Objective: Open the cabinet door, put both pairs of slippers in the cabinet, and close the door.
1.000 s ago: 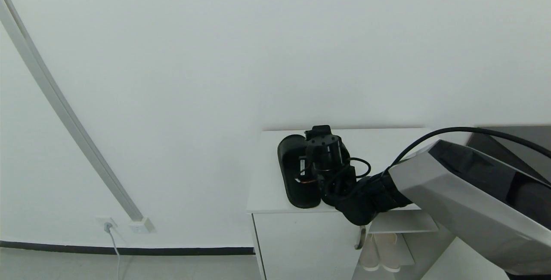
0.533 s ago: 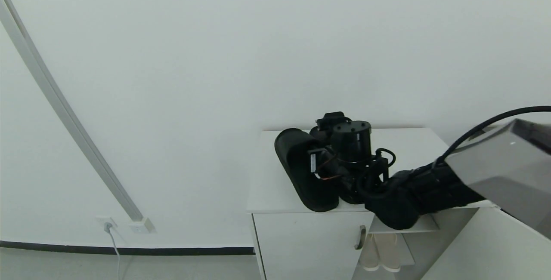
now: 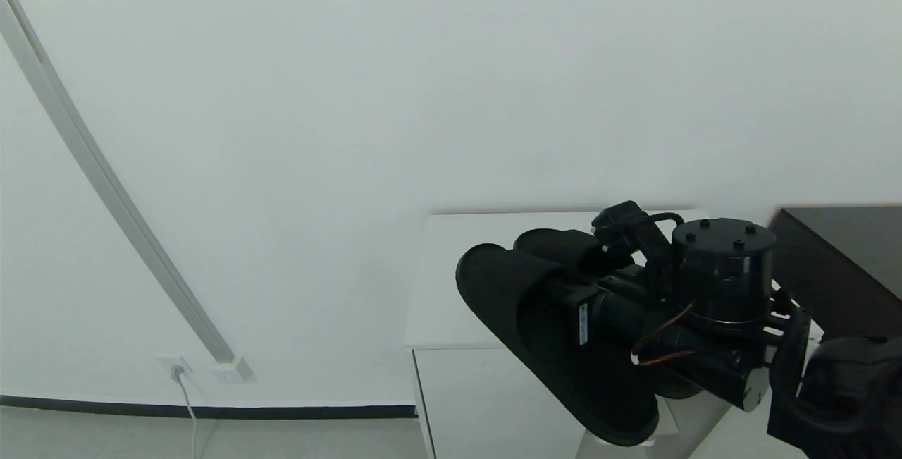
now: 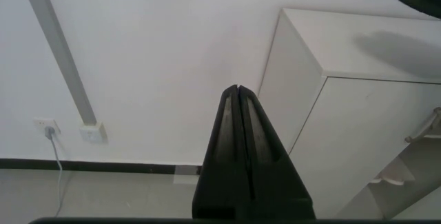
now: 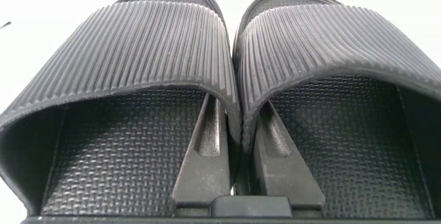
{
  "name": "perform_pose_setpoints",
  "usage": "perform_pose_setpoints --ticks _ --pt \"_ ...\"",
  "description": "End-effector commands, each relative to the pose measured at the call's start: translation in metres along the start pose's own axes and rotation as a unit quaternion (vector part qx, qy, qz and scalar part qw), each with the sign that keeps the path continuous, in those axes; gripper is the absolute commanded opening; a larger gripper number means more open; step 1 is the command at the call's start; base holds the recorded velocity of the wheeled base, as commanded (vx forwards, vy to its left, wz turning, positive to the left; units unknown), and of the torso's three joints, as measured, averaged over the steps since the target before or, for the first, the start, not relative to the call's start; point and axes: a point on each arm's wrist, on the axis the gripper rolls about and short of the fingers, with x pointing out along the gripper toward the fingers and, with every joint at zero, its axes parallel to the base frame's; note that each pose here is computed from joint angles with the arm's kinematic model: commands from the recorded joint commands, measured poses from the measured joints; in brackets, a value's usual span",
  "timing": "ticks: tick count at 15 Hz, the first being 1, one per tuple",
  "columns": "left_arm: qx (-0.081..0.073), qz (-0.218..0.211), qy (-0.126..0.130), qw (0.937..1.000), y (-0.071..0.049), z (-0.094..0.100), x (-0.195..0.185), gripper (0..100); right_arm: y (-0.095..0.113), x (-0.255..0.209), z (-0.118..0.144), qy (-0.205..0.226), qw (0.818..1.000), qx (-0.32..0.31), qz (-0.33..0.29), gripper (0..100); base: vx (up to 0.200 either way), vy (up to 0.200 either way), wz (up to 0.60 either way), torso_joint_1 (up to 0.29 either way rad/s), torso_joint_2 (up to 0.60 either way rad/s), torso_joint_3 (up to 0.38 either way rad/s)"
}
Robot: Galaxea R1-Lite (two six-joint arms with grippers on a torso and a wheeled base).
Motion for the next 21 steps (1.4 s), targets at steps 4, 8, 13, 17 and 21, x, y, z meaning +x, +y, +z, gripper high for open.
perform_pose_setpoints --ticks 4,8,13,17,21 --pt "0.001 0.0 0.0 1.0 0.0 0.0 0.0 0 0.002 -0.007 0.0 -0.001 1.0 -0.002 0.004 0 0.0 0.0 0.0 0.0 0.0 0.0" --pt "0.001 0.0 0.0 1.0 0.0 0.0 0.0 0 0.002 -0.004 -0.011 0.017 1.0 -0.003 0.004 0 0.0 0.0 0.0 0.0 0.0 0.0" --pt "0.002 -0.002 0.001 1.0 0.0 0.0 0.0 0 0.004 -0.005 -0.014 0.022 1.0 -0.005 0.006 0 -0.08 0.0 0.0 0.004 0.0 0.002" --pt "0.0 -0.002 0.001 1.0 0.0 0.0 0.0 0 0.007 -0.005 -0.017 0.027 1.0 -0.007 0.01 0 -0.2 0.0 0.0 0.005 0.0 0.001" --pt "0.001 -0.001 0.0 1.0 0.0 0.0 0.0 0 0.006 -0.005 -0.017 0.028 1.0 -0.009 0.009 0 -0.2 0.0 0.0 0.0 0.0 0.004"
